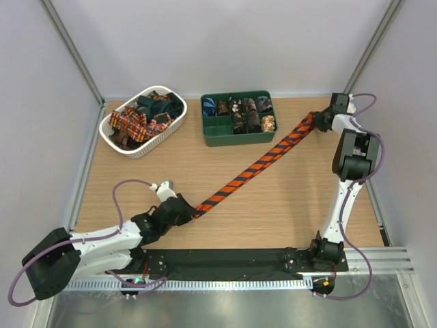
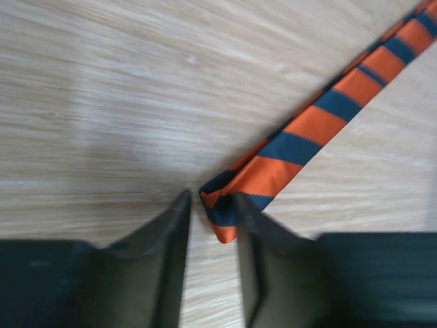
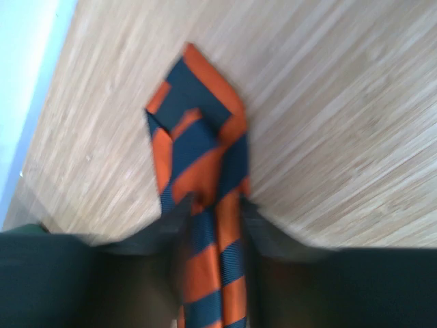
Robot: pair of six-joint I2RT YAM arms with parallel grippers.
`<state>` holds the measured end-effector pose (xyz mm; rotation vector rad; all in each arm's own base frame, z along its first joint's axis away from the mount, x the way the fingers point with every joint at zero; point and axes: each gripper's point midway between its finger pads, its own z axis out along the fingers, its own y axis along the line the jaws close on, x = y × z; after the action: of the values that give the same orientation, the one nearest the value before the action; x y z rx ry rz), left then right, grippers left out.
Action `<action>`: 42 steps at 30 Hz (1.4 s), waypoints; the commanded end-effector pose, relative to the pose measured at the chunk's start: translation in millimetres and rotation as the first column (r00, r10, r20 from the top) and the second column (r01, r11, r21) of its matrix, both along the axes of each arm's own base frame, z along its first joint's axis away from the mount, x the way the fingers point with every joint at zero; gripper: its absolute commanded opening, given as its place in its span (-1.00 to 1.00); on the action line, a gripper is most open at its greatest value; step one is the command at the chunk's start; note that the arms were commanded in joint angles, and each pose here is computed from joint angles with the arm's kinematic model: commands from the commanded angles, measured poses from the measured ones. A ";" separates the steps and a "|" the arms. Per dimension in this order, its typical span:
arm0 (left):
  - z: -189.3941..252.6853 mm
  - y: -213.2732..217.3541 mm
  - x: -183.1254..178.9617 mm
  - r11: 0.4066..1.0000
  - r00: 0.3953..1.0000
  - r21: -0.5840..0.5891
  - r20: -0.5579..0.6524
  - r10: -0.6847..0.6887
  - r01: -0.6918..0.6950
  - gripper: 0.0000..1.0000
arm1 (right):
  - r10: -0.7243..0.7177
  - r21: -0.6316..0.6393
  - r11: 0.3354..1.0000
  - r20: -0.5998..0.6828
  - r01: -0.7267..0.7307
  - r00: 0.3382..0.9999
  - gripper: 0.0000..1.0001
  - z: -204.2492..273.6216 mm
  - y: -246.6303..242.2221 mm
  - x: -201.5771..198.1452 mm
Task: Roll the ties
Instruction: Flatten the tie
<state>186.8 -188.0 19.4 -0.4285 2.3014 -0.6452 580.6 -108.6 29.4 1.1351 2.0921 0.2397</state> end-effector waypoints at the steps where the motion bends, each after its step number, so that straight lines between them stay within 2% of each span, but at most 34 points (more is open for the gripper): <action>1: -9.7 28.5 3.9 0.986 0.993 0.121 -0.007 0.118 -0.117 -0.23 | 0.017 -0.040 0.999 -0.019 -0.018 1.000 -0.03 7.9 -9.4 -0.4; 2: -8.0 33.8 2.5 0.980 0.993 0.164 -0.016 0.120 -0.115 -0.12 | 0.013 -0.054 0.998 -0.008 -0.013 1.000 0.08 14.9 -11.4 -0.7; 3: -4.1 36.0 3.0 0.978 0.993 0.175 -0.007 0.117 -0.114 -0.01 | 0.015 -0.071 0.997 0.003 -0.015 1.000 0.10 24.6 -11.9 -3.1; 5: 3.9 40.9 3.7 0.976 0.992 0.181 0.015 0.122 -0.123 0.09 | 0.018 -0.099 0.995 0.023 -0.016 1.000 0.11 43.0 -15.0 -6.1; 10: 15.8 46.1 -1.5 0.980 0.993 0.157 0.030 0.116 -0.119 0.15 | 0.028 -0.113 0.993 0.058 -0.022 0.998 0.11 78.5 -11.8 -14.6; 13: 26.7 47.2 -0.8 0.981 0.994 0.160 0.050 0.102 -0.109 0.22 | 0.070 -0.122 0.991 0.066 -0.062 0.995 0.00 86.8 -1.9 -27.3; 16: 37.5 51.6 1.2 0.976 0.993 0.194 0.071 0.091 -0.104 0.30 | 0.157 -0.158 0.977 0.097 -0.141 0.983 -0.04 109.6 27.3 -47.0; 19: 45.2 48.6 8.1 0.977 0.993 0.193 0.092 0.075 -0.092 0.36 | 0.306 -0.193 0.940 0.110 -0.281 0.946 -0.09 120.6 78.3 -74.6; 22: 48.0 44.2 15.1 0.983 0.995 0.175 0.092 0.034 -0.050 0.36 | 0.434 -0.236 0.883 0.087 -0.405 0.897 -0.11 127.3 130.5 -110.8; 23: 46.2 45.0 17.5 0.987 0.997 0.157 0.069 0.028 -0.038 0.36 | 0.508 -0.257 0.842 0.084 -0.474 0.857 -0.12 132.3 164.8 -131.9; 25: 51.2 45.3 24.1 0.990 0.997 0.137 0.072 0.006 -0.016 0.36 | 0.550 -0.290 0.810 0.075 -0.510 0.832 -0.13 133.8 184.4 -153.3; 26: 51.2 53.2 30.8 0.991 0.997 0.130 0.071 0.029 -0.038 0.35 | 0.597 -0.273 0.779 0.048 -0.564 0.801 -0.14 118.4 200.5 -173.1; 27: 54.1 46.1 30.0 0.996 0.998 0.090 0.061 -0.010 0.004 0.35 | 0.665 -0.314 0.722 0.069 -0.617 0.743 -0.15 130.4 223.3 -189.4; 29: 63.1 49.0 39.0 0.998 0.997 0.059 0.082 -0.008 0.003 0.35 | 0.717 -0.306 0.667 0.016 -0.679 0.697 -0.16 110.2 242.6 -223.0; 30: 66.5 48.6 41.3 0.999 0.996 0.046 0.092 -0.011 0.007 0.35 | 0.745 -0.308 0.640 0.026 -0.704 0.667 -0.15 114.9 251.4 -237.6; 32: 76.5 48.1 48.2 1.000 0.993 0.022 0.116 -0.019 0.017 0.36 | 0.811 -0.295 0.563 0.013 -0.772 0.586 -0.15 99.8 280.5 -272.8; 34: 81.1 47.4 51.6 0.999 0.993 0.015 0.115 -0.031 0.029 0.37 | 0.885 -0.317 0.456 0.061 -0.831 0.462 -0.09 107.2 318.9 -306.5; 35: 82.3 50.7 55.1 1.000 0.993 0.019 0.119 -0.027 0.025 0.38 | 0.904 -0.322 0.417 0.050 -0.850 0.424 -0.02 101.6 328.8 -321.5; 36: 86.2 47.9 56.4 0.999 0.992 0.007 0.122 -0.042 0.041 0.38 | 0.903 -0.355 0.412 0.038 -0.839 0.427 0.01 102.5 331.9 -325.9; 37: 82.9 47.4 56.7 0.999 0.993 0.008 0.105 -0.050 0.049 0.39 | 0.925 -0.367 0.364 0.034 -0.856 0.378 0.03 103.2 349.9 -343.6; 40: 77.5 50.8 58.5 1.000 0.996 -0.004 0.082 -0.030 0.031 0.45 | 0.939 -0.394 0.309 -0.017 -0.865 0.343 0.09 101.0 373.1 -357.5; 42: 78.2 53.3 60.9 1.000 0.996 -0.016 0.088 -0.002 0.003 0.46 | 0.958 -0.417 0.230 -0.064 -0.879 0.281 0.14 93.7 395.1 -377.9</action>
<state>241.8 -124.4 81.9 -0.4370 2.2545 -0.5875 200.9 269.1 113.2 -0.5400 2.2715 0.5374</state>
